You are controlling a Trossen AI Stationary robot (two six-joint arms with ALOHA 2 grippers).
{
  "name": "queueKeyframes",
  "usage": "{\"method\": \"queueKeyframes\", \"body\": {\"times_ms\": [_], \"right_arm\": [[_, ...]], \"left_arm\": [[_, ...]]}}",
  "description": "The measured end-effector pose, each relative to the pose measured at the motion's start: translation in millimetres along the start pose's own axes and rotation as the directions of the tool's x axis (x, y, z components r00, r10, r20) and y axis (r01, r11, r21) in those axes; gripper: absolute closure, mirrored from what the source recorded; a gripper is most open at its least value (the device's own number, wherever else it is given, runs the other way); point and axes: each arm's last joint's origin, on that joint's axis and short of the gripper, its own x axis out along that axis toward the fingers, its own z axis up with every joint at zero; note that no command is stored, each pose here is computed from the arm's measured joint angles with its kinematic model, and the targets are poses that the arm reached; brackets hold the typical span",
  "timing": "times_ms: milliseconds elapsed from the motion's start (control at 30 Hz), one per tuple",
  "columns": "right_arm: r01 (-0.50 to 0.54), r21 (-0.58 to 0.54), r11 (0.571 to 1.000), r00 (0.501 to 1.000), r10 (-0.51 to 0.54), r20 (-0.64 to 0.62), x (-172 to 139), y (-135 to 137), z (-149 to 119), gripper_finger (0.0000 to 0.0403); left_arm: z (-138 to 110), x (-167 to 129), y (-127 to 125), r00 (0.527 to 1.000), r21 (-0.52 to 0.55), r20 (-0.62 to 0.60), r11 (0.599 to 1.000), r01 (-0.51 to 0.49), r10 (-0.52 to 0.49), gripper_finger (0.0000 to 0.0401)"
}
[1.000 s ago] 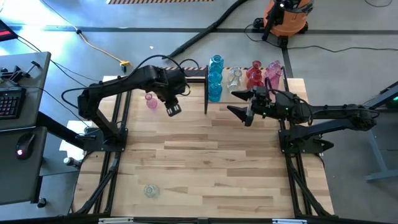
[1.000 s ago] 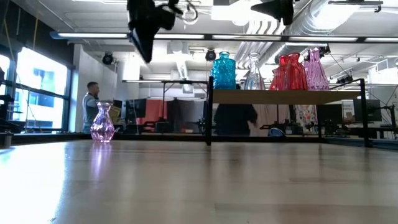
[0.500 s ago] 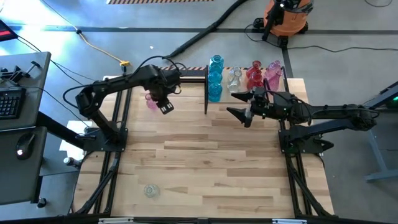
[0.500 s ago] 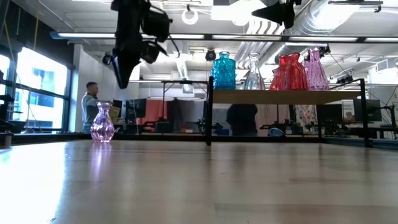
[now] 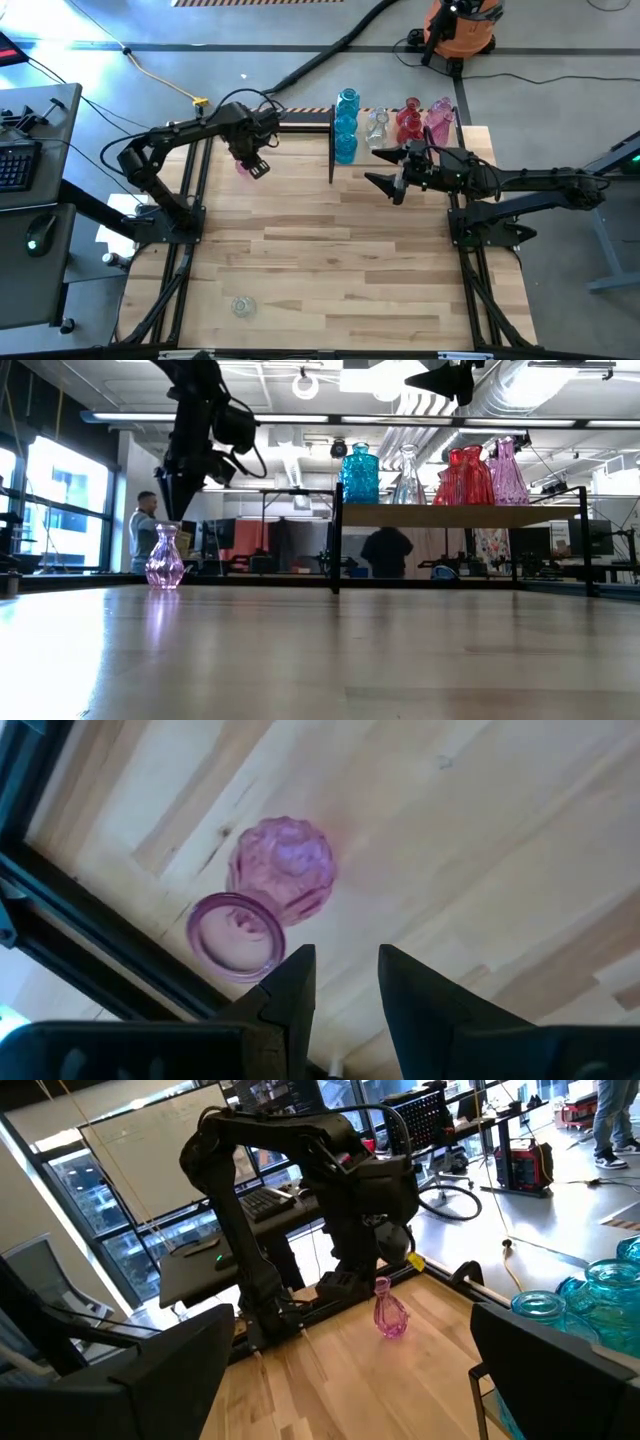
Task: Sort vases onto shelf
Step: Put the purple vase on the shelf aligned with the other purple vase
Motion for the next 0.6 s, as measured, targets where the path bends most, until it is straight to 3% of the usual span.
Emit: {"method": "queueKeyframes", "body": {"times_ms": [200,600], "right_arm": [[0.0,0.0,1.0,1.0,0.0,0.0,0,0,0,0.0005],[0.001,0.007,1.0,1.0,-0.001,0.0,0,0,0,0.0005]], "left_arm": [[-5,-8,9,0.998,-0.027,0.063,1.0,0.008,-0.007,0.0297],[-4,-6,29,0.998,-0.1,0.061,0.995,0.02,-0.014,0.0297]]}}
